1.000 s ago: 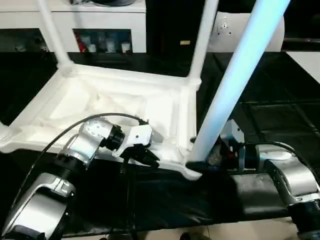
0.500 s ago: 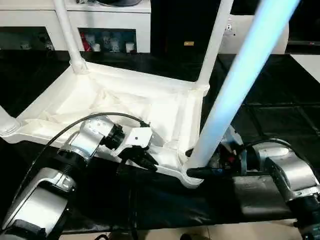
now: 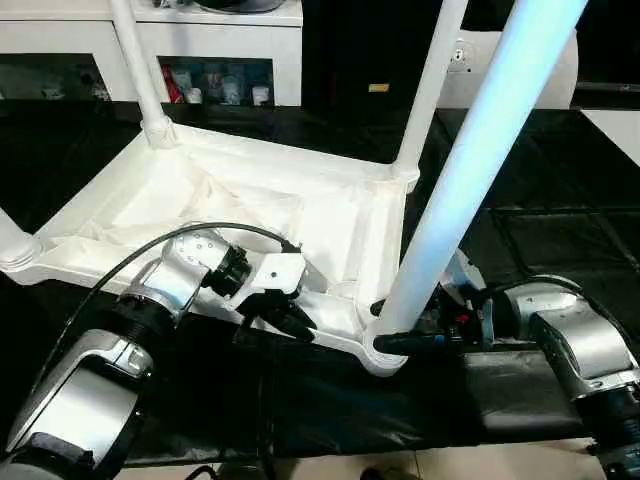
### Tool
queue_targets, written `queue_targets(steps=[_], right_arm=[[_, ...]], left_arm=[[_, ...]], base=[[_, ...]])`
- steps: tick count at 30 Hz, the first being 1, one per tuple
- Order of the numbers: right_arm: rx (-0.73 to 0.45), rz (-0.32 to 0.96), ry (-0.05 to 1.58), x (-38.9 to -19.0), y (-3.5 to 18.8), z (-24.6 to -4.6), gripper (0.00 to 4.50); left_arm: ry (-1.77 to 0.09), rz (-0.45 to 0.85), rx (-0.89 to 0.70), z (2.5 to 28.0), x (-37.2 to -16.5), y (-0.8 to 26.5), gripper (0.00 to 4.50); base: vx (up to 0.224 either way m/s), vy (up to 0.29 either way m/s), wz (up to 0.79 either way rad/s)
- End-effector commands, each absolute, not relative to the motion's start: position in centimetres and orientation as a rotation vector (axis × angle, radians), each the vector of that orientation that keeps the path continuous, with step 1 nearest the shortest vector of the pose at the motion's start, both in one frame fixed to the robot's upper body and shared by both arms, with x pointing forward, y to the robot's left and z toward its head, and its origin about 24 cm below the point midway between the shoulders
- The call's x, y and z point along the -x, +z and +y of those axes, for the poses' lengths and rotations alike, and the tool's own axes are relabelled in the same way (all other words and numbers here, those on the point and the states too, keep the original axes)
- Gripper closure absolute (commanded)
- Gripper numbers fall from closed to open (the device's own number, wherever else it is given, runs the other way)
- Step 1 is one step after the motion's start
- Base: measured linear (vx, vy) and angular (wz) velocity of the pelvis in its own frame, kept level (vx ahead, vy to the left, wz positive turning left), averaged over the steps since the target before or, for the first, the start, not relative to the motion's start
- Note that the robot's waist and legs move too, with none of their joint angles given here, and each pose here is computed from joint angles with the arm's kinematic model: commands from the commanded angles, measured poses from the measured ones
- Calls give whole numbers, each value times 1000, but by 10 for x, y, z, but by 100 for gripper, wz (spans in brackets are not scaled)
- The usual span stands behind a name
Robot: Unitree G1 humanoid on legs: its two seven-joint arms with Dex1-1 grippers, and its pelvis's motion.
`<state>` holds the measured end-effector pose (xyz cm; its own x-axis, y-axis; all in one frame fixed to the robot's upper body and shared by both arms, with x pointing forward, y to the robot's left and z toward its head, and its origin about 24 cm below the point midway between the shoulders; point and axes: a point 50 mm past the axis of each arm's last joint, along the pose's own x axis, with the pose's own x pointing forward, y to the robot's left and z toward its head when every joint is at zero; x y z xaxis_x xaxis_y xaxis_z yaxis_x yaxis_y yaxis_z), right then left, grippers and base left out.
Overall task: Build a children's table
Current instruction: Rotate leg to tighten
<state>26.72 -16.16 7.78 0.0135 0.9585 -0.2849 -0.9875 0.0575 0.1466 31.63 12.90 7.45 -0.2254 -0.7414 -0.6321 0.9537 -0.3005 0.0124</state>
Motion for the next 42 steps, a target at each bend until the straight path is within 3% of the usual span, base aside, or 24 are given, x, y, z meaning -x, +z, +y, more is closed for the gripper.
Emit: queue_targets(steps=[1,7,14,18,25,32,36,38,42], right_arm=[[79,365,1562,-264,77,-160,241],[45,334,1489,-266,75,-155,241],[27,312,1137,-277,55,-141,246],[-20,308,955,-281,47,-122,249],[-91,294,727,-296,48,-90,254],[-88,288,666,-300,51,-77,255],[-97,280,709,-296,52,-76,255],[-104,277,718,-295,52,-77,200],[-93,247,780,-291,54,-89,164]], left_arm=[[-1841,485,-697,125,-316,75,450],[-1746,468,-639,128,-319,75,450],[-1513,458,-459,121,-310,65,450],[-1393,440,-328,94,-298,54,450],[-1207,394,-199,43,-301,55,450],[-1108,381,-269,32,-308,62,450],[-1126,392,-332,44,-308,59,450],[-1140,393,-345,50,-308,57,450],[-1173,414,-392,72,-309,55,450]], base=[[0,0,0],[0,0,0],[0,0,0],[0,0,0],[0,0,0],[0,0,0],[0,0,0],[0,0,0],[0,0,0]])
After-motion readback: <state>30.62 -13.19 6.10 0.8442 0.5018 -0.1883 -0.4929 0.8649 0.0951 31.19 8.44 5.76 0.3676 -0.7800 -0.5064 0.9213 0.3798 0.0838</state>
